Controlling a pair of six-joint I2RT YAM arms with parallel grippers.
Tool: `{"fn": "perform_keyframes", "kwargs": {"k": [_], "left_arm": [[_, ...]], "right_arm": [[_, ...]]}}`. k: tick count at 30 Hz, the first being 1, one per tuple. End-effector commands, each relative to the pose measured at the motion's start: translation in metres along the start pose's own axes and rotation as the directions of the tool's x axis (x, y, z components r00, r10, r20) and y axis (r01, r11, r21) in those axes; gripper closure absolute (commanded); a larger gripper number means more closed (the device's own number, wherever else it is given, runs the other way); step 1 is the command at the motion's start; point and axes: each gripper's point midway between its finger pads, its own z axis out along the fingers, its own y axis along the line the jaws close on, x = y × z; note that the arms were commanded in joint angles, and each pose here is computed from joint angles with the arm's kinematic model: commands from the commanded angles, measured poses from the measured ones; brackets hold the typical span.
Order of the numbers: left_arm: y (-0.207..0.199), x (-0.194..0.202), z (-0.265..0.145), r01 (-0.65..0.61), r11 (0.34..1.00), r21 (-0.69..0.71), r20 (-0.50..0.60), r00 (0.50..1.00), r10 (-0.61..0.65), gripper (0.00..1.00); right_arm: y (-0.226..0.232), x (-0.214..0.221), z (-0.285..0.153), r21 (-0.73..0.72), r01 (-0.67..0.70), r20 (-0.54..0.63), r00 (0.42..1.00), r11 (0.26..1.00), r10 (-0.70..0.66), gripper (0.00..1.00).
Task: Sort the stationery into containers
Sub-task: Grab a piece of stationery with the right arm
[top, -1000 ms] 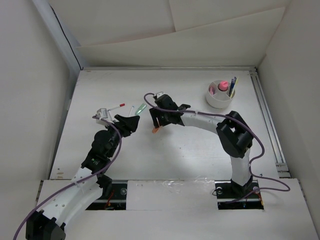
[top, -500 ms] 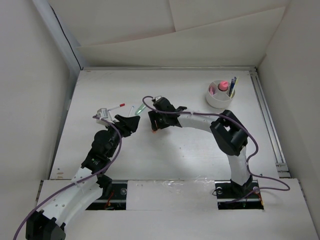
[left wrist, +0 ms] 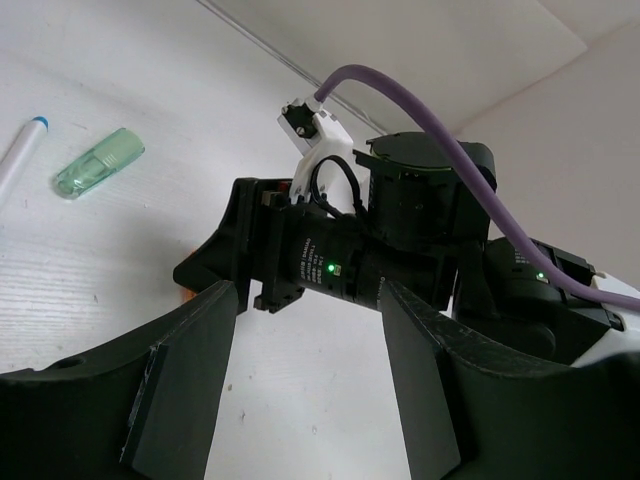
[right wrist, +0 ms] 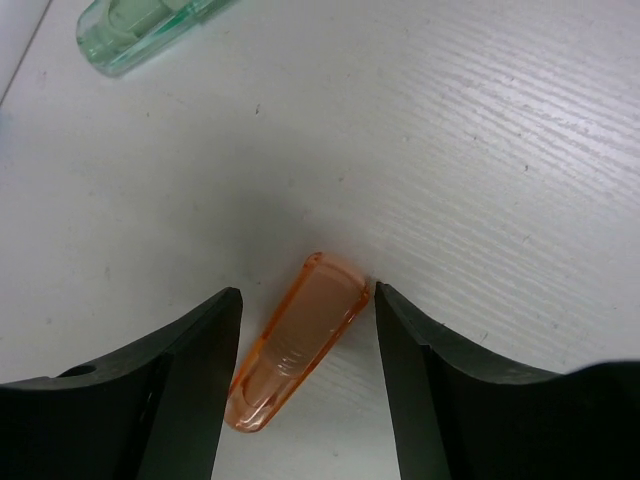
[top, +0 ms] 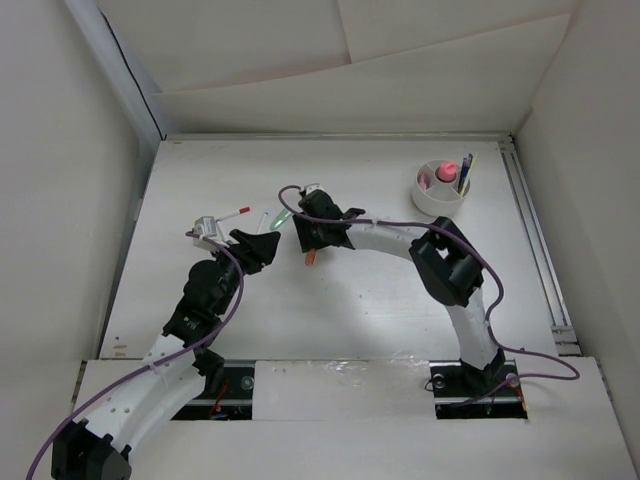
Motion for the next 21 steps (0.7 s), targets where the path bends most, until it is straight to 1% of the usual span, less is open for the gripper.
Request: {"fn": "perform_keyframes", "kwargs": {"k": [1, 4, 5, 11, 12, 15, 16, 20, 21], "left_arm": [[-0.013, -0.010, 0.001, 0.009, 0.999, 0.046, 0.031, 0.999, -0.011, 0.44], [-0.013, -0.010, 0.001, 0.009, 0.999, 0.046, 0.031, 0.999, -0.011, 0.44], [-0.013, -0.011, -0.001, 0.009, 0.999, 0.047, 0.032, 0.999, -0.011, 0.44], [-0.008, -0.017, -0.005, 0.012, 1.000, 0.023, 0.070, 0.997, -0.014, 0.44], [-0.009, -0.019, -0.006, 0.013, 0.999, 0.030, 0.076, 0.997, -0.015, 0.44], [-0.009, -0.019, -0.006, 0.013, 0.999, 0.030, 0.076, 0.997, -0.015, 0.44], [-0.009, -0.019, -0.006, 0.013, 0.999, 0.030, 0.076, 0.997, -0.015, 0.44], [-0.009, -0.019, -0.006, 0.013, 0.999, 0.030, 0.076, 0.997, -0.015, 0.44], [-0.008, -0.017, -0.005, 0.012, 1.000, 0.023, 0.070, 0.997, -0.014, 0.44]], "right_arm": [[-0.019, 0.003, 0.008, 0.091, 0.032, -0.012, 0.999, 0.995, -0.031, 0.38], [-0.020, 0.002, 0.012, 0.105, 0.033, -0.013, 0.999, 0.994, -0.032, 0.45], [-0.020, 0.002, 0.012, 0.105, 0.033, -0.013, 0.999, 0.994, -0.032, 0.45], [-0.017, 0.006, 0.017, 0.111, 0.043, -0.019, 0.999, 0.993, -0.041, 0.62], [-0.017, 0.006, 0.017, 0.111, 0.043, -0.019, 0.999, 0.993, -0.041, 0.67], [-0.016, 0.002, 0.014, 0.108, 0.040, -0.011, 0.999, 0.993, -0.039, 0.73], [-0.018, 0.001, 0.010, 0.117, 0.040, -0.004, 0.999, 0.992, -0.039, 0.77], [-0.015, -0.013, -0.003, 0.098, 0.026, 0.045, 0.998, 0.995, -0.031, 0.82], [-0.013, -0.017, -0.003, 0.092, 0.022, 0.061, 0.998, 0.995, -0.028, 0.82]]}}
